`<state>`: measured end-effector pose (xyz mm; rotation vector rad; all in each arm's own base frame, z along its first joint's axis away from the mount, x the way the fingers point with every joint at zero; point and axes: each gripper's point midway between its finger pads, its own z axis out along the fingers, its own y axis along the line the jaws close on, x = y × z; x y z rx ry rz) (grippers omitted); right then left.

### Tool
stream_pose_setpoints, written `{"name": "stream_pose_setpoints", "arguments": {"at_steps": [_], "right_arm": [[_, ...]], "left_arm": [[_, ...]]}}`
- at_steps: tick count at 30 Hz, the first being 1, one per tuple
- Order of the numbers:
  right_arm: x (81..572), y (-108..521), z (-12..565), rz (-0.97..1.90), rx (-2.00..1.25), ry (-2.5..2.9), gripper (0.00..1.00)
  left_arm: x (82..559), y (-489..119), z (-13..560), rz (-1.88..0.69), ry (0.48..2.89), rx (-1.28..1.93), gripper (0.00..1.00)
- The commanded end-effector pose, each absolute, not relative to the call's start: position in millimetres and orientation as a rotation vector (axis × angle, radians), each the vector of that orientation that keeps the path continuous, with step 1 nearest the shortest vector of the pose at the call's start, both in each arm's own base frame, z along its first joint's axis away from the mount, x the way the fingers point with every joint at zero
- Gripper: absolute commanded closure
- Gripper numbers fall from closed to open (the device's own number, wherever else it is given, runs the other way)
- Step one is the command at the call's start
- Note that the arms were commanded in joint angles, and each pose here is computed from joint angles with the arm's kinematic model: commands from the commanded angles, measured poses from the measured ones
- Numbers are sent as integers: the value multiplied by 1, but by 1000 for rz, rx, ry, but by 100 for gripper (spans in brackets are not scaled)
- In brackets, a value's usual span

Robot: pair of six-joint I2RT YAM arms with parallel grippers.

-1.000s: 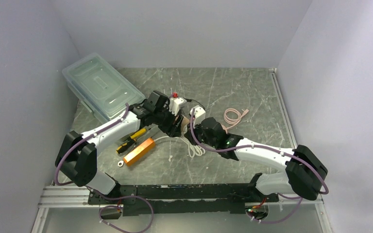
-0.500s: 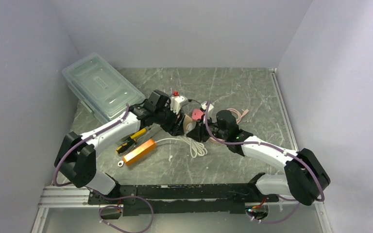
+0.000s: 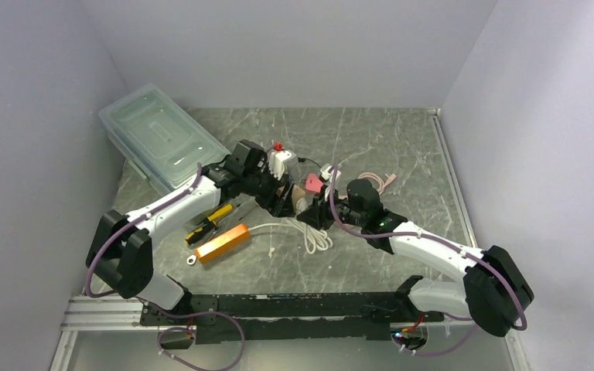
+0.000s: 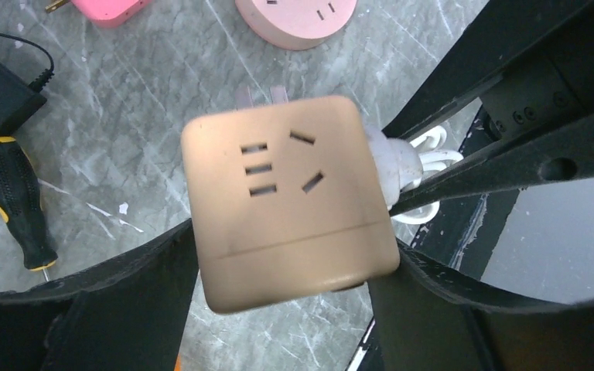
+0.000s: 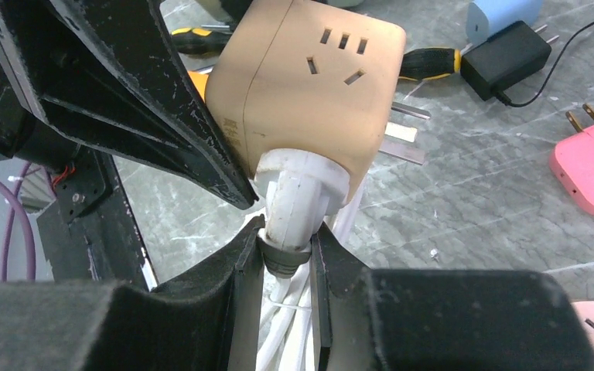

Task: Pull the plug off the socket
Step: Remove the plug from the socket.

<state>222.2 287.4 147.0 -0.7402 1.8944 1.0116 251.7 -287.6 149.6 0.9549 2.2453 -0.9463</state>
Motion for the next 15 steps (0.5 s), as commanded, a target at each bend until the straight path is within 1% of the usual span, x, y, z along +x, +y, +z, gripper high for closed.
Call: {"name": "stream_pose_setpoints", "arguments": {"at_steps": [1,3,4,7,13,15], "right_arm": [[212,300,181,1031,-840,1731,100],[211,300,180,1005,-852,1727,100],[211,300,179,991,-852,1729,100],[214,296,180,959,-843,1727,100],[215,292,184,925,-833,1706,100],[216,291,183,907,-826,1706,100]], "left_arm": [[264,-295,189,-981,2090,979,19],[263,-295,189,-990,2093,990,17],[262,-295,190,-994,2093,994,17],[258,-295,194,-1023,2086,1004,24],[249,-296,190,-1071,2101,1077,26],[247,-296,190,-1085,2109,1083,32]]}}
